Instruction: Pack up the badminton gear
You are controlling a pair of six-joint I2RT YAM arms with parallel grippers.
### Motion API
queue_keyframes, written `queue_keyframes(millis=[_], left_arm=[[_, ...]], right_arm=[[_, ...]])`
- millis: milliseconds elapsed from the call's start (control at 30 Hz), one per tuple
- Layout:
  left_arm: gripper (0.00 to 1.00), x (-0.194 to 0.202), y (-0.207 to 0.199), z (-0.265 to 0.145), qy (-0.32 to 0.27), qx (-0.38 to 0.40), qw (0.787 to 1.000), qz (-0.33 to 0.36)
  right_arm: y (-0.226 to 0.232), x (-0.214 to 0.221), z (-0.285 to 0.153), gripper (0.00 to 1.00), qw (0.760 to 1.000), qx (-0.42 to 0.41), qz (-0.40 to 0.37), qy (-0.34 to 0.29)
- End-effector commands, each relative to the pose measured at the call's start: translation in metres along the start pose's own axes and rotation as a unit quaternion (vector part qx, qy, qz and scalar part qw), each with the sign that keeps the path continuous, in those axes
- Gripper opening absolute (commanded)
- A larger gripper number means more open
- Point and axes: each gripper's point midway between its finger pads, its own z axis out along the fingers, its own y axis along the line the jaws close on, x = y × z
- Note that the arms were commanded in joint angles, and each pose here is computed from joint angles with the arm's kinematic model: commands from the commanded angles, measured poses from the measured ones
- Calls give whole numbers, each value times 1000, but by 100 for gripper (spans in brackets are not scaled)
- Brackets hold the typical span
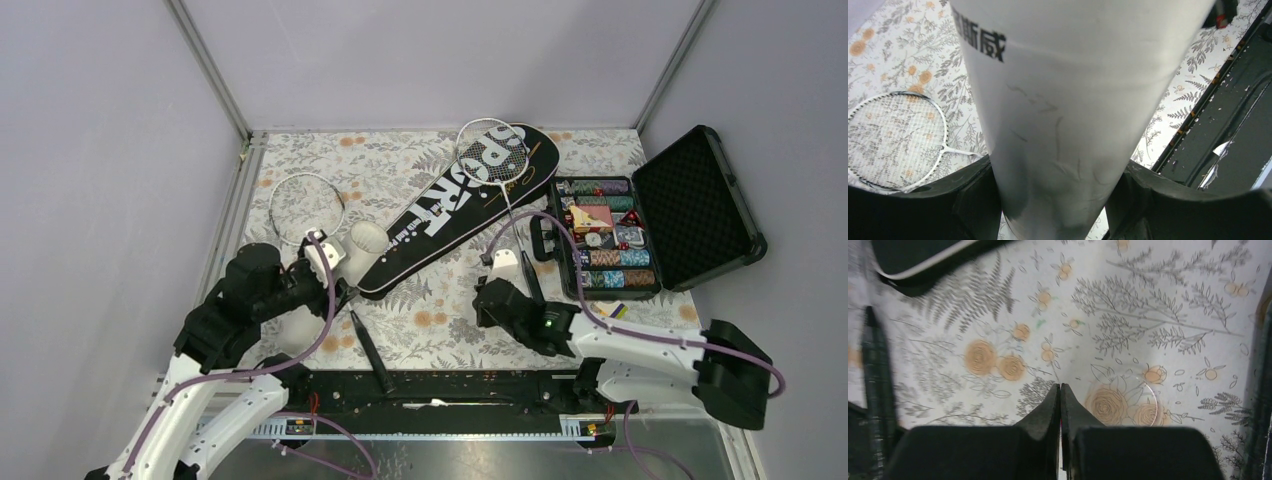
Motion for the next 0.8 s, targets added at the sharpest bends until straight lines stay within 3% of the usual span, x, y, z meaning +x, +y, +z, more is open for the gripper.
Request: queue_keyframes(millis=[0, 67, 167, 367, 767], left_arm=[[36, -14, 6, 3, -14, -16, 1000, -10], [36, -11, 7, 7, -10, -21, 1000, -14], [34, -12, 0, 11, -16, -7, 1000, -1], [34, -11, -8, 19, -16, 5, 998, 54], [34, -10, -24, 27, -18, 20, 994, 110]], right_arm=[[9, -44, -21, 0, 996, -35, 14, -80], [-9, -46, -26, 3, 996, 6, 18, -84], [-25, -35, -24, 14, 997, 48, 19, -64], [-28, -10, -12, 27, 997, 66, 24, -22], [-27, 20, 18, 28, 996, 90, 11, 24]])
